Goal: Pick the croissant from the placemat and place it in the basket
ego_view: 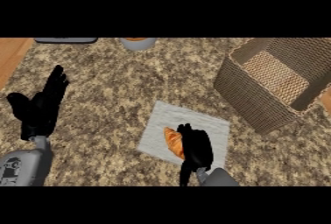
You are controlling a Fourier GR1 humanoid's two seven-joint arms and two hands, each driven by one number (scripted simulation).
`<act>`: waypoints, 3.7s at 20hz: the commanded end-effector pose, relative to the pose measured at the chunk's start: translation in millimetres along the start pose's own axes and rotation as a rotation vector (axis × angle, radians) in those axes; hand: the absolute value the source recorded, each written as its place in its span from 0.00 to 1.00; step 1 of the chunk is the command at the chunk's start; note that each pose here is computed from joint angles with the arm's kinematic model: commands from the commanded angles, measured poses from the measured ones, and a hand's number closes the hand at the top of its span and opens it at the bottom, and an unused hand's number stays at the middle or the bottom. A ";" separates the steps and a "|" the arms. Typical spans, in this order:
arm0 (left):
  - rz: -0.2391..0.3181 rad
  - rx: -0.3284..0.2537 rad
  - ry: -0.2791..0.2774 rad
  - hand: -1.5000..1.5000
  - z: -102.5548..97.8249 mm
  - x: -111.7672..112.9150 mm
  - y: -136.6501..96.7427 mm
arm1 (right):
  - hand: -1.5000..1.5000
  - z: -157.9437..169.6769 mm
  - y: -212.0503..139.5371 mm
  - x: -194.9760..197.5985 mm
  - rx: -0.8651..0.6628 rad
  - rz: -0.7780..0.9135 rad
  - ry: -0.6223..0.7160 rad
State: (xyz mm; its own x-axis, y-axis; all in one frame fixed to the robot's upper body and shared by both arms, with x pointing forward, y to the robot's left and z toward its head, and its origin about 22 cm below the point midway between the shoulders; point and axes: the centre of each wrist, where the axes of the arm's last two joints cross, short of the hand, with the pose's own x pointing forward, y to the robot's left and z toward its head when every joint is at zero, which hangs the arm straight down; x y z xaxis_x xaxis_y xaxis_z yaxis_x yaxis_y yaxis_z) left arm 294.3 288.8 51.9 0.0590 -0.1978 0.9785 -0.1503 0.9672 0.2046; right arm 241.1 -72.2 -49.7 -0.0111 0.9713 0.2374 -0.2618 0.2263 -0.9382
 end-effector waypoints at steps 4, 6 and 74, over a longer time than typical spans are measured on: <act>0.003 -0.059 -0.046 0.50 -3.3 7.4 -11.7 | 1.00 -37.1 -25.4 -11.4 -0.032 -0.408 0.295; 0.016 -0.078 -0.043 0.50 -2.3 3.4 -22.4 | 1.00 -54.3 -39.4 -7.4 -0.047 -0.460 0.298; 0.009 -0.014 -0.014 0.50 3.1 1.4 -4.1 | 1.00 -159.9 -267.5 -120.3 -0.795 -0.722 0.570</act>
State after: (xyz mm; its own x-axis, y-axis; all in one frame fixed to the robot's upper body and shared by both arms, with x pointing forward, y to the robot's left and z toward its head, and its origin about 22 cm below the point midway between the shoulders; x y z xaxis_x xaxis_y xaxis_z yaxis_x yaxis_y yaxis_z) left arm 289.7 287.1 46.3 0.0456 -0.1918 0.9804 -0.1406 0.9704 0.1964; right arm 469.8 -209.5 137.2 0.3866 0.4694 0.7939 0.6391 0.4842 -0.5976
